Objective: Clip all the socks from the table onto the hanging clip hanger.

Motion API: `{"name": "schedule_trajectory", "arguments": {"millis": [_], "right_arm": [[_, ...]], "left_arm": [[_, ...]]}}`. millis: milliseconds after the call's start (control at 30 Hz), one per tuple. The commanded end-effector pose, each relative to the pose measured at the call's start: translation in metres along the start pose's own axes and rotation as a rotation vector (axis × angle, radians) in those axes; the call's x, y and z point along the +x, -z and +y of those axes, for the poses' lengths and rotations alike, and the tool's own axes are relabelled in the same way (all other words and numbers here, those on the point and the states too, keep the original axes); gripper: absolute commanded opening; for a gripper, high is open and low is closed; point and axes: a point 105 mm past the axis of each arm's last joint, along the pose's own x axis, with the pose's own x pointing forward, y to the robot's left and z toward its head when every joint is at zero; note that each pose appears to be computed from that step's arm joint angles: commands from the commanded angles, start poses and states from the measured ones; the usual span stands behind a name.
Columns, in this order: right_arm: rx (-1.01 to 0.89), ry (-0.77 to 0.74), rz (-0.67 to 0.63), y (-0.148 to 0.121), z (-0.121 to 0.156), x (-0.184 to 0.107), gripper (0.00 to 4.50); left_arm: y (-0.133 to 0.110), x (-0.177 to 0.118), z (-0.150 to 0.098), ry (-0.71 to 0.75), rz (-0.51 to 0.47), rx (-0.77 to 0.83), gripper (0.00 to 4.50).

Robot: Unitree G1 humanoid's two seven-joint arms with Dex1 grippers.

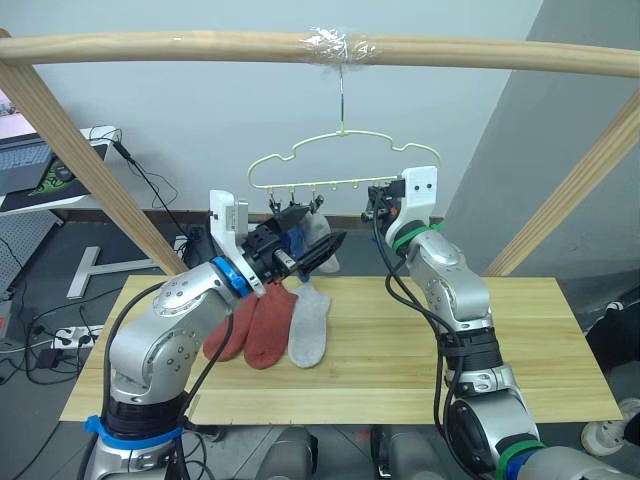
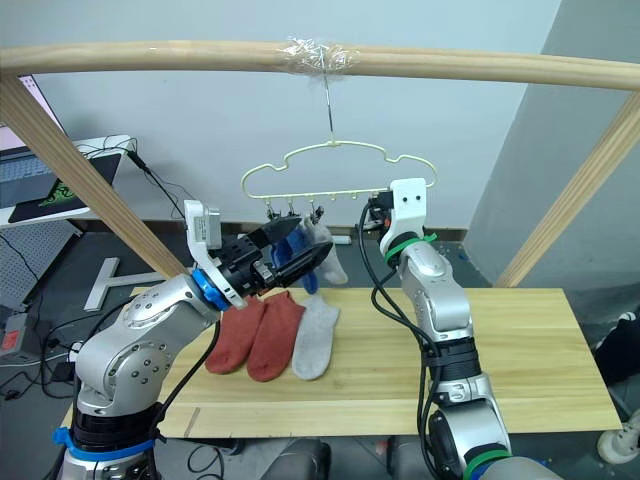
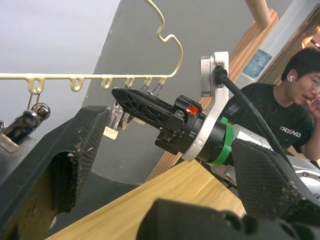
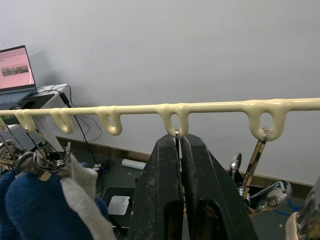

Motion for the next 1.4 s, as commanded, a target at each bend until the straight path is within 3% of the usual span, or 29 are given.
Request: {"name": "schedule_trajectory", "arguments": {"millis": [33, 233, 433, 700, 867, 967, 1100, 1133, 1233, 1400], "right_arm": [[0.007, -0.016, -0.049, -0.016, 0.0, 0.0, 0.01], [-0.001, -0.013, -0.038, -0.015, -0.001, 0.001, 0.01], [0.005, -0.017, -0.027, -0.012, 0.004, 0.001, 0.01], [0.003, -0.017, -0.01, -0.009, 0.004, -0.003, 0.01], [0.007, -0.018, -0.001, -0.008, 0.006, -0.004, 0.01], [0.006, -0.02, 0.0, -0.009, 0.007, -0.004, 0.0], [0.007, -0.017, 0.005, -0.009, 0.006, -0.004, 0.0], [0.006, -0.017, 0.006, -0.009, 0.006, -0.004, 0.0], [0.005, -0.022, 0.011, -0.008, 0.007, -0.005, 0.0], [0.006, -0.026, 0.015, -0.007, 0.007, -0.004, 0.0]], "left_arm": [[0.011, -0.003, 0.003, -0.038, 0.046, 0.076, 4.5], [0.07, -0.015, 0.03, -0.175, 0.232, 0.125, 4.5], [0.148, -0.023, 0.057, -0.333, 0.414, 0.143, 4.5], [0.18, -0.013, 0.053, -0.305, 0.468, 0.125, 4.5], [0.211, -0.017, 0.058, -0.307, 0.575, 0.149, 4.5], [0.216, -0.012, 0.05, -0.257, 0.578, 0.128, 3.95], [0.219, -0.01, 0.043, -0.215, 0.583, 0.124, 2.79], [0.219, -0.01, 0.042, -0.209, 0.584, 0.126, 2.24], [0.222, -0.013, 0.037, -0.178, 0.604, 0.138, 1.81], [0.226, -0.019, 0.033, -0.168, 0.617, 0.116, 0.32]]}}
